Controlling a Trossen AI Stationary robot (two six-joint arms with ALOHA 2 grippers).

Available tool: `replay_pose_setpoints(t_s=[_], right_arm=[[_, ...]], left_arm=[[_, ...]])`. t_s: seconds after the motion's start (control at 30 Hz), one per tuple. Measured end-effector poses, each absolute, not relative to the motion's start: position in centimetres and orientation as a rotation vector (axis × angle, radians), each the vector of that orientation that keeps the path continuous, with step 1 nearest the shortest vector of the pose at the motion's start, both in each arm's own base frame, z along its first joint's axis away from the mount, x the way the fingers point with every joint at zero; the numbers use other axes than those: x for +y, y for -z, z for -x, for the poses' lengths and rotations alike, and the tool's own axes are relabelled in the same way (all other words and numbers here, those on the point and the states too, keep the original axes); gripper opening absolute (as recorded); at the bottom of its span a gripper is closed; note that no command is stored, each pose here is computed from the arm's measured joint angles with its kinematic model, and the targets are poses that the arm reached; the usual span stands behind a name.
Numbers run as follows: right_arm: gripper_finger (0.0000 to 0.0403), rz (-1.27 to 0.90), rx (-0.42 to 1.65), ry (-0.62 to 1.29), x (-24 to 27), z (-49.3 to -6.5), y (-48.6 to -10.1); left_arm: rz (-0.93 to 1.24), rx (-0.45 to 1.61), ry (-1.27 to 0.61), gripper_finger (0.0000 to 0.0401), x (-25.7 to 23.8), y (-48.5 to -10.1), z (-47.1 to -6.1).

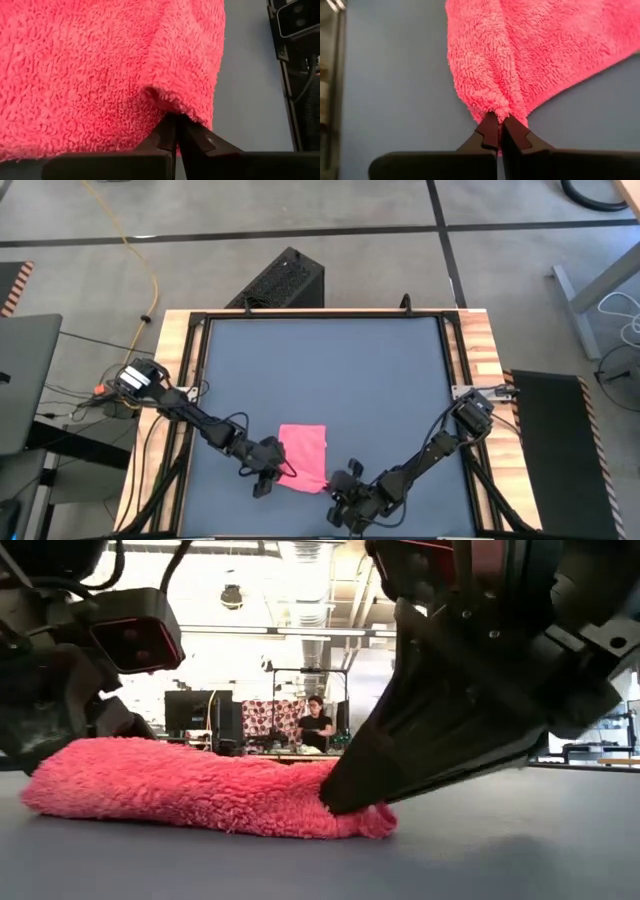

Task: Roll towel
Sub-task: Roll the pink microfiber towel

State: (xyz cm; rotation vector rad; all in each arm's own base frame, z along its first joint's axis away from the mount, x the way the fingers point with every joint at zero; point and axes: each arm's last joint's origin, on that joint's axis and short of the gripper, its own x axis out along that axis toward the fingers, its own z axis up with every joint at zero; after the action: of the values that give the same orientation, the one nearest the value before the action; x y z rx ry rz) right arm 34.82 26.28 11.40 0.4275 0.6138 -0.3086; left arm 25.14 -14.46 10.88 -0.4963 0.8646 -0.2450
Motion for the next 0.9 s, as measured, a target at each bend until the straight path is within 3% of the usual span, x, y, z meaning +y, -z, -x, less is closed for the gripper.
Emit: replay_pose_setpoints(t_s=[0.1, 0.43, 0.6, 0.9], right_arm=[[0.002, -0.459, 0.559, 0.268, 26.2, -34.7, -11.0], [0.002, -0.152, 0.483, 0.054, 26.6, -35.7, -11.8], [0.002, -0.198, 0.562, -0.087, 25.9, -36.5, -11.7], [0.002, -0.209, 0.581, -0.133, 25.2, -37.0, -11.7]], left_arm=[[0.493, 0.839, 0.256, 0.0001, -14.8, -11.0, -25.1], [0.431, 0.842, 0.321, 0.0, -14.7, -11.0, -25.2], [0.451, 0.882, 0.422, 0.0, -14.3, -11.1, -25.3], [0.406, 0.89, 0.561, 0.0024, -13.7, -11.2, -25.5]])
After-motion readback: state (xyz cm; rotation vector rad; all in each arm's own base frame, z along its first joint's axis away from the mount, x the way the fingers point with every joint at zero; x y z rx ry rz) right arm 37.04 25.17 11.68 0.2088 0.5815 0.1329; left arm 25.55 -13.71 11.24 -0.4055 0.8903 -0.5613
